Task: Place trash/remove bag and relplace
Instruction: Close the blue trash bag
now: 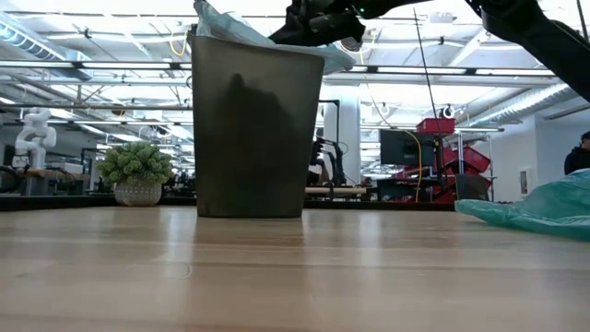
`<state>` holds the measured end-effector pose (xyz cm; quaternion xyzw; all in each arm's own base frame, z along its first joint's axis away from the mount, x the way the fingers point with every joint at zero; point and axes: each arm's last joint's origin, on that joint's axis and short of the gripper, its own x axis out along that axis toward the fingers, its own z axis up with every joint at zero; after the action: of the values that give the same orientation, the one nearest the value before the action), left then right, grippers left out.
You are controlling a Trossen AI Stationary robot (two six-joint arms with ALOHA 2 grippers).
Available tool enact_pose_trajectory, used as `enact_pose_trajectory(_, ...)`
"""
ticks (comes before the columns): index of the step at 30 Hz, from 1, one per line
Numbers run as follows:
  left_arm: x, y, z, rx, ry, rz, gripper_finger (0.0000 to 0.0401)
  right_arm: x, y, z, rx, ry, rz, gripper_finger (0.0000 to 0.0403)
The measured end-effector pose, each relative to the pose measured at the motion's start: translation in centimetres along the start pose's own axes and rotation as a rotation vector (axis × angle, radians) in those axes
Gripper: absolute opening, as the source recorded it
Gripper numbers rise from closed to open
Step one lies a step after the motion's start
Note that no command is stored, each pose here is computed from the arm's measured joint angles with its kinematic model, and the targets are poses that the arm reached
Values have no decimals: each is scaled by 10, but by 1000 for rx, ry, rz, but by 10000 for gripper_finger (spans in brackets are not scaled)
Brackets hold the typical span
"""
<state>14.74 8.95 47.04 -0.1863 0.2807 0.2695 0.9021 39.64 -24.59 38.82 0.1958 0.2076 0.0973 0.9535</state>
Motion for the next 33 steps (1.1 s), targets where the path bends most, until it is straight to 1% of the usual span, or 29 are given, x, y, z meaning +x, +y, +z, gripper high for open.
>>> enact_pose_trajectory(5, 0, 0, 0, -1, 0, 0, 0, 0, 0, 0, -19, 2, -9, 99)
enact_pose_trajectory(9, 0, 0, 0, -1, 0, 0, 0, 0, 0, -2, -42, 19, -9, 107)
enact_pose_trajectory(12, 0, 0, 0, -1, 0, 0, 0, 2, -3, -6, -44, 42, -19, 97)
enact_pose_trajectory(15, 0, 0, 0, -1, 0, -1, 0, 8, -10, -11, -31, 58, -36, 75)
enact_pose_trajectory(17, 0, 0, 0, -1, -1, -1, 0, 11, -14, -13, -23, 67, -55, 55)
enact_pose_trajectory(20, 0, -1, 0, 1, 2, -4, 0, 13, -17, -15, -30, 69, -53, 14)
enact_pose_trajectory(21, 0, -1, 0, 1, 2, -5, 0, 13, -17, -15, -34, 68, -53, 7)
enact_pose_trajectory(25, 0, -2, -1, 6, 5, -10, 0, 8, -11, -10, -55, 52, -54, 1)
enact_pose_trajectory(33, 1, -2, -1, 6, 7, -9, 0, -19, 21, 12, -136, -33, -69, 0)
